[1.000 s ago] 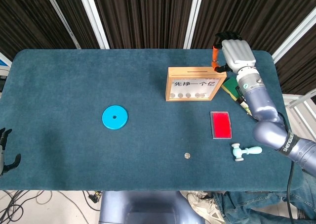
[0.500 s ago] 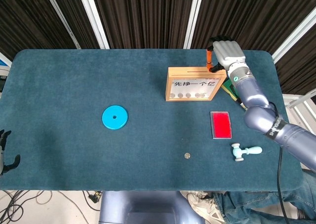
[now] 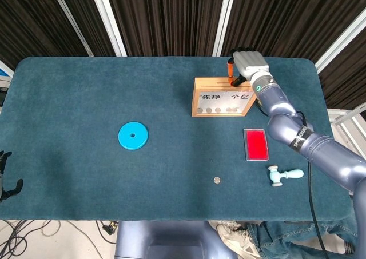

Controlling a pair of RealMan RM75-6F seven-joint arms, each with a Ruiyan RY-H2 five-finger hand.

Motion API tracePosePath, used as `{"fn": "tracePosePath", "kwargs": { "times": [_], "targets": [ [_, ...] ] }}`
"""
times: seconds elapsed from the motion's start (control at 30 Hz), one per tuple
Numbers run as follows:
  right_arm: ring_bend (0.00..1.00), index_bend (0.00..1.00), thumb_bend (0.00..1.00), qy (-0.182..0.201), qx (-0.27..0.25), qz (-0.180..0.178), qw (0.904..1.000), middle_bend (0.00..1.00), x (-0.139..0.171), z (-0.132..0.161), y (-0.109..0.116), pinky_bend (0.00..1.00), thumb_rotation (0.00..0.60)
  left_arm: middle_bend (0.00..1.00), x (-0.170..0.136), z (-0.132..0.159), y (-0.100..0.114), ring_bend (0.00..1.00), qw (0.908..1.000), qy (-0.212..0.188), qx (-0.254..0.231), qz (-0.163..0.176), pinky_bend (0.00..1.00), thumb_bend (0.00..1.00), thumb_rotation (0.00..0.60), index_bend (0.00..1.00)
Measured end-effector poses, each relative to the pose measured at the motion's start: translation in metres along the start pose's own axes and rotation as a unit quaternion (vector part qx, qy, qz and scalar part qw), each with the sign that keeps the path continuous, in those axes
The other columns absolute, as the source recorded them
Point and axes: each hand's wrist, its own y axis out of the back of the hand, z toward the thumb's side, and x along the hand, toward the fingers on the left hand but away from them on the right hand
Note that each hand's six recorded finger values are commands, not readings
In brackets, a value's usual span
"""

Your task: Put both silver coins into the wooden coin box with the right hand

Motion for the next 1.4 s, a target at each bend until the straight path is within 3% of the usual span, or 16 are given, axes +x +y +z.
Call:
{"fn": "tracePosePath", "kwargs": {
  "times": [0.23, 1.4],
  "targets": [
    [0.0, 0.73, 0.59, -0.003, -0.018, 0.026, 0.9995, 0.15, -0.002, 0.0, -0.004, 0.0, 0.6, 0.0, 0.0, 0.0, 0.001, 0.0, 1.0, 0.001, -0.004, -0.001, 0.0, 0.38, 0.6, 0.12],
    [0.0, 0.62, 0.59, -0.005, -0.031, 0.059, 0.9978, 0.15, -0.012, 0.003, -0.008, 0.0, 0.6, 0.0, 0.001, -0.001, 0.003, 0.0, 0.9999, 0.005, -0.011, -0.001, 0.0, 0.38, 0.6, 0.13]
  ]
}}
